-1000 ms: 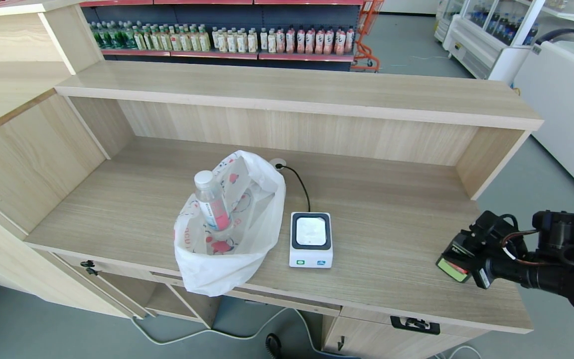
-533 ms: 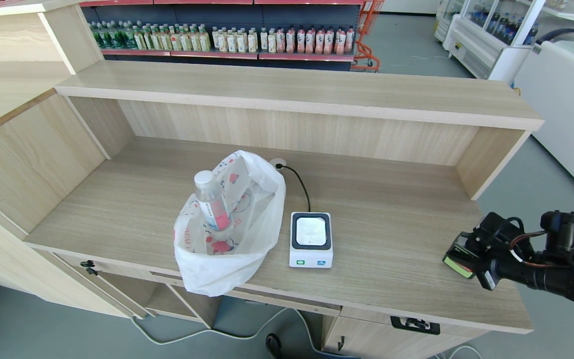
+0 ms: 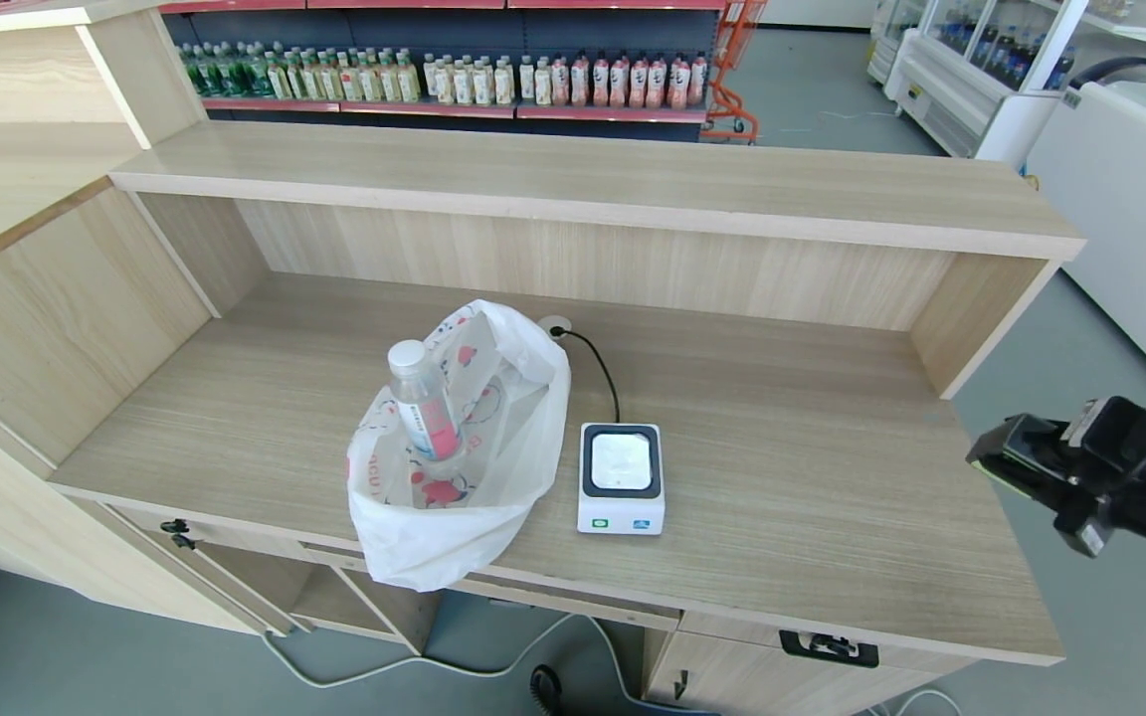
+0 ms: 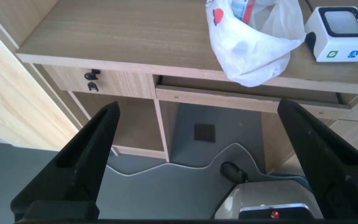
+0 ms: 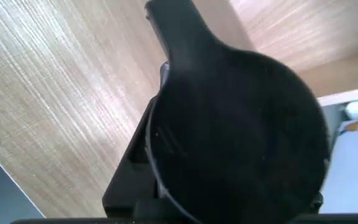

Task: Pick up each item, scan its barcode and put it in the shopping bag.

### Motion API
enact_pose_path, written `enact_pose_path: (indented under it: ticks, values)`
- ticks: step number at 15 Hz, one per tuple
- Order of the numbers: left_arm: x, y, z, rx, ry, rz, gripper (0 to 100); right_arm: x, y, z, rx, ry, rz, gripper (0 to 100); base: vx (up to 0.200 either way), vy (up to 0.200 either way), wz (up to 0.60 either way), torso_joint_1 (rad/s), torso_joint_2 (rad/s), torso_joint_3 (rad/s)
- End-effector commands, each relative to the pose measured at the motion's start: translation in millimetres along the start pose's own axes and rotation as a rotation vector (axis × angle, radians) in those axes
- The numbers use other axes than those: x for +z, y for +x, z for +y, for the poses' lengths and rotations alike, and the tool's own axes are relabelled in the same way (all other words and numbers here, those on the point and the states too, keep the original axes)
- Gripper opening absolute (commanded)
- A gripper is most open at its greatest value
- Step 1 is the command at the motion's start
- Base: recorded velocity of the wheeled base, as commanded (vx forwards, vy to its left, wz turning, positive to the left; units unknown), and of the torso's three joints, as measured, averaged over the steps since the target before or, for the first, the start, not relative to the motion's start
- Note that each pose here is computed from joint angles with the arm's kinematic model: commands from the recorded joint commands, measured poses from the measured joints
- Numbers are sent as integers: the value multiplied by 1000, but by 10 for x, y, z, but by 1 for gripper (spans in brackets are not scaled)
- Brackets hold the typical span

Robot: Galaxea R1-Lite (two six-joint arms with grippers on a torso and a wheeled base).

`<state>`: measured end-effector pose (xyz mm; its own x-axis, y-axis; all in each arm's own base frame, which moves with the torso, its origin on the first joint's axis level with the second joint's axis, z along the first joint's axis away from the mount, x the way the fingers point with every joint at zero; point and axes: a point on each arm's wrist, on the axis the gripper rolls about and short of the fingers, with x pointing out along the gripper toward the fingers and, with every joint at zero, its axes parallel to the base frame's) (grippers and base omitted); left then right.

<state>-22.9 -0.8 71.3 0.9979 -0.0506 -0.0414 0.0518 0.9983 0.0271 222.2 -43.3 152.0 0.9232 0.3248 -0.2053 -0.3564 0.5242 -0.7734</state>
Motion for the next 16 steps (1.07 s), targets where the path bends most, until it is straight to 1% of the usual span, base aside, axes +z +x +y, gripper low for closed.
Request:
enact_pose_path:
  ticks: [1,2,3,4,5,6,7,8,9,10,11,12,13,14,15,16]
  values:
    - [0,0,0,0,0,0,100,470,-360,-64,-39,-253,-219,0,0,0,0,0,0,0]
    - [0,0,0,0,0,0,100,577,-404,-17,-1,-335,-299,0,0,0,0,0,0,0]
    - [0,0,0,0,0,0,100,721,-440,66,23,-454,-391,0,0,0,0,0,0,0]
    - [0,0,0,0,0,0,100,828,-461,131,28,-548,-455,0,0,0,0,0,0,0]
    - [0,0,0,0,0,0,100,947,-474,192,26,-640,-531,0,0,0,0,0,0,0]
    - [0,0,0,0,0,0,100,1080,-503,236,-9,-765,-608,0,0,0,0,0,0,0]
    - [0,0,0,0,0,0,100,1137,-524,251,-33,-825,-643,0,0,0,0,0,0,0]
    - [0,0,0,0,0,0,100,1321,-600,310,-132,-999,-779,0,0,0,0,0,0,0]
    - [0,0,0,0,0,0,100,1461,-652,348,-238,-1126,-883,0,0,0,0,0,0,0]
    - [0,0,0,0,0,0,100,1559,-681,380,-314,-1200,-954,0,0,0,0,0,0,0]
    - [0,0,0,0,0,0,100,1737,-743,452,-454,-1299,-1088,0,0,0,0,0,0,0]
    - [0,0,0,0,0,0,100,1768,-759,469,-485,-1317,-1115,0,0,0,0,0,0,0]
    - [0,0,0,0,0,0,100,1841,-824,511,-613,-1409,-1172,0,0,0,0,0,0,0]
    - [0,0,0,0,0,0,100,1842,-867,505,-664,-1451,-1172,0,0,0,0,0,0,0]
    - [0,0,0,0,0,0,100,1859,-891,518,-691,-1469,-1191,0,0,0,0,0,0,0]
    - [0,0,0,0,0,0,100,1941,-918,561,-717,-1464,-1256,0,0,0,0,0,0,0]
